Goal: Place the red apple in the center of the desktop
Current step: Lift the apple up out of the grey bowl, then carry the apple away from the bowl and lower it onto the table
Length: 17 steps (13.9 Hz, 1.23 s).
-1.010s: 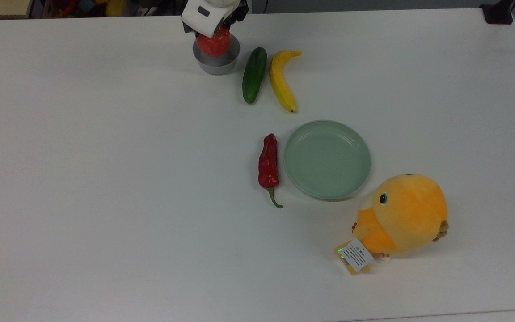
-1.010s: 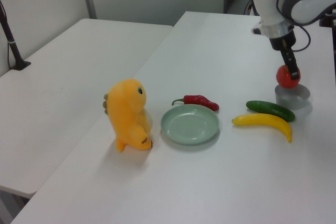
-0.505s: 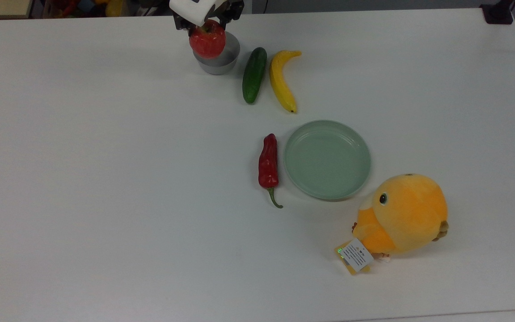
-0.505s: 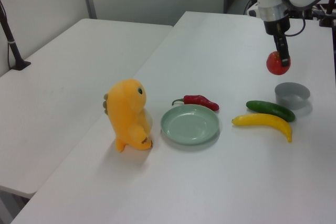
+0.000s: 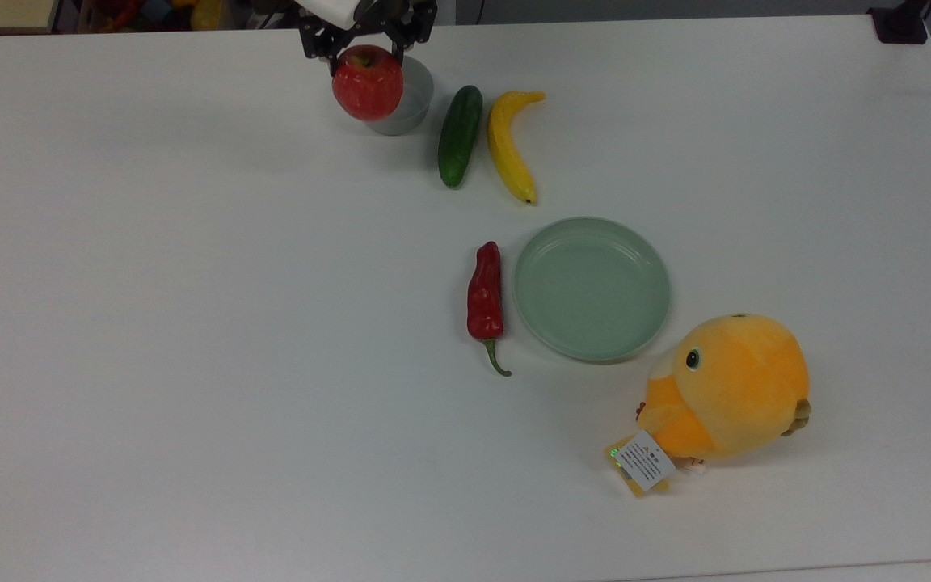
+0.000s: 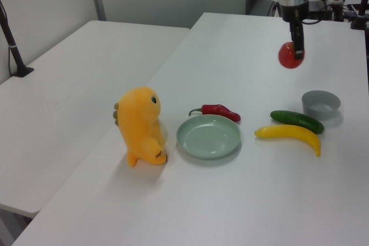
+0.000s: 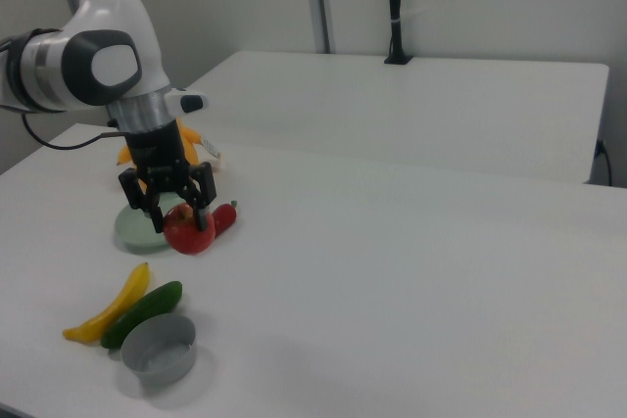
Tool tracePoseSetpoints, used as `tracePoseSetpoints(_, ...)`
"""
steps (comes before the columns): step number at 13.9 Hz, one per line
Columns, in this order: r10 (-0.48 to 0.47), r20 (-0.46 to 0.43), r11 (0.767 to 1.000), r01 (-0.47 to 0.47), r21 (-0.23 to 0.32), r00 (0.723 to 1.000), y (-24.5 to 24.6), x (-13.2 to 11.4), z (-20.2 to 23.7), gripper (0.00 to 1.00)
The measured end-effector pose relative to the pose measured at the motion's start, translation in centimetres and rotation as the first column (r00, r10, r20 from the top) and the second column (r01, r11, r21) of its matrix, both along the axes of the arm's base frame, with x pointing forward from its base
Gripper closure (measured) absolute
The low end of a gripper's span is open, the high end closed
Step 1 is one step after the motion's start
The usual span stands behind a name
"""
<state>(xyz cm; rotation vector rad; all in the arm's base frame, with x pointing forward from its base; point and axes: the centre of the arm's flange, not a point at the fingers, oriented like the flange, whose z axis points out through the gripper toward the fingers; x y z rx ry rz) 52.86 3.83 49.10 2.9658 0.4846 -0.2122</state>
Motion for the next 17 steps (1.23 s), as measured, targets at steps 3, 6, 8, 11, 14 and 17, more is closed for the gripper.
tracePoseSetpoints(3, -0.043, 0.056, 0.999, 0.043, 0.013, 0.998, 0.1, 3.7, -3.0, 0.26)
tracePoseSetpoints(6, -0.111, 0.094, 0.994, 0.11, 0.022, 0.989, -0.2, 6.3, -6.5, 0.26)
tracePoseSetpoints(8, -0.118, 0.076, 0.993, 0.117, 0.019, 0.99, -0.2, 6.6, -7.9, 0.26)
tracePoseSetpoints(11, -0.118, 0.055, 0.993, 0.117, 0.016, 0.992, -0.1, 7.0, -10.1, 0.27)
tracePoseSetpoints(14, -0.109, 0.075, 0.994, 0.108, 0.025, 0.991, 0.1, 8.0, -12.3, 0.27)
tracePoseSetpoints(17, -0.107, 0.061, 0.994, 0.106, 0.023, 0.992, 0.3, 8.1, -13.4, 0.27)
